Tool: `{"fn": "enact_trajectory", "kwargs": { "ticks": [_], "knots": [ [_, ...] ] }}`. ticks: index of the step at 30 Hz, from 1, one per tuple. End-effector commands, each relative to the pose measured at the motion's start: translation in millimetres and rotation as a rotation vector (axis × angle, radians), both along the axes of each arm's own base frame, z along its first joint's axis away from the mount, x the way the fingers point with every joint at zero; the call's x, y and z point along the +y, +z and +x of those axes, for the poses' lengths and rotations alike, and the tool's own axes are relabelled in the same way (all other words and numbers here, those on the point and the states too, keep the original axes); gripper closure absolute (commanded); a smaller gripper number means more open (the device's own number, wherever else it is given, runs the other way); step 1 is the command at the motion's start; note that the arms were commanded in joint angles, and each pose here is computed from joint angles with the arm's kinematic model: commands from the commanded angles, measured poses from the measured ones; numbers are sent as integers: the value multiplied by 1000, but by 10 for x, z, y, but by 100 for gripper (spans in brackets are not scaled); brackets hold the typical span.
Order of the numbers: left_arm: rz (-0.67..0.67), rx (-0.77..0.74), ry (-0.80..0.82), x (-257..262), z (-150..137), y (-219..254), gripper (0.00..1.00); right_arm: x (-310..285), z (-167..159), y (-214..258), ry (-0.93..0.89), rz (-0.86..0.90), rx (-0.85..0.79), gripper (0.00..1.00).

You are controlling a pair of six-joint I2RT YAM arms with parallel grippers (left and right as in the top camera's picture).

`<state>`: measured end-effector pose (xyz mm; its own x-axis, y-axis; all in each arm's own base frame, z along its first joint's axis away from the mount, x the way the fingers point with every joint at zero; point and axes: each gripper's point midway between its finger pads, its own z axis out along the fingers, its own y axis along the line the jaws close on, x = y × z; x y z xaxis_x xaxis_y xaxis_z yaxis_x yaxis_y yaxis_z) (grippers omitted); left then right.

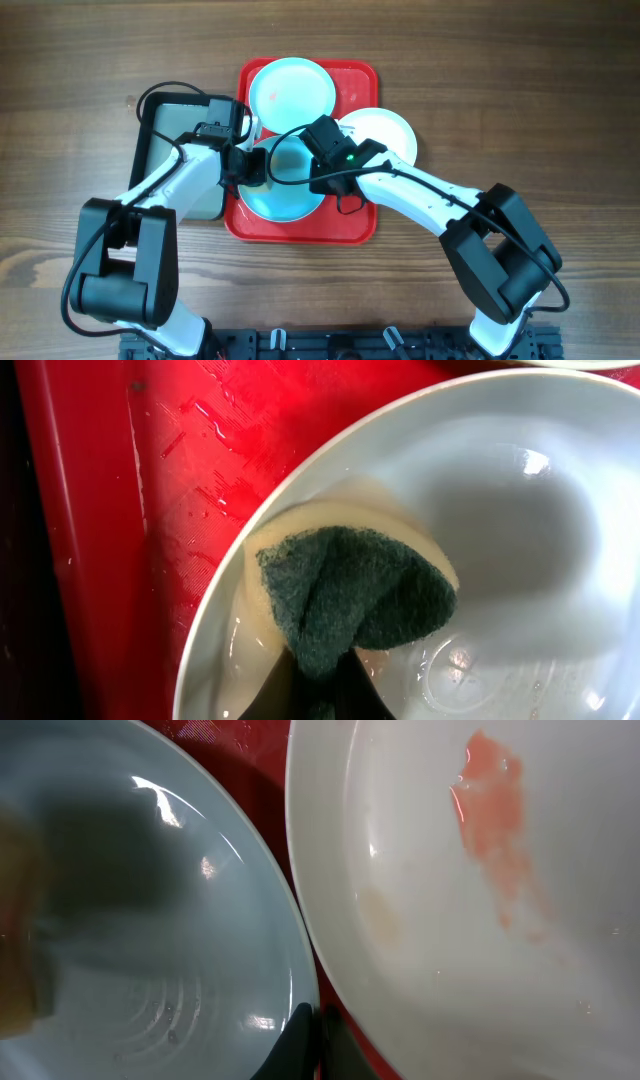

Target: Clean dirty plates on tray and stack at the side

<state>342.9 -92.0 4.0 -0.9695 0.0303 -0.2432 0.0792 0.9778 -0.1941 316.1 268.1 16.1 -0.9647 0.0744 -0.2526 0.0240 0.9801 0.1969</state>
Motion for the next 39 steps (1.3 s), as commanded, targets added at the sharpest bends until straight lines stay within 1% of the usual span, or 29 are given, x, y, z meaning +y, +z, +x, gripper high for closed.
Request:
{"fn": "enact_trajectory", "kwargs": {
  "ticks": [1,7,17,22,27,32,35,39],
  "knots": [
    [43,72,14,71,-126,-262,96,47,1,92,10,23,-9,96],
    [-45,100,-8,-79,-189,-252,96,83,-16,95,18,42,1,96],
    [-48,148,-9,-54,-425,-431,96,98,-20,98,21,50,4,96],
    [-173,179,-35,-262,-491,-367,96,131,-27,105,27,67,9,96],
    [-222,223,-42,-334,-590,-339,96,130,-27,105,27,66,8,96],
    [-358,255,-67,-538,-657,-221,96,131,-27,105,27,66,8,96],
    [-435,242,-82,-640,-626,-80,96,131,-27,105,27,66,8,96],
    [-492,135,-90,-646,-402,270,96,130,-26,105,27,66,8,96]
  ]
}}
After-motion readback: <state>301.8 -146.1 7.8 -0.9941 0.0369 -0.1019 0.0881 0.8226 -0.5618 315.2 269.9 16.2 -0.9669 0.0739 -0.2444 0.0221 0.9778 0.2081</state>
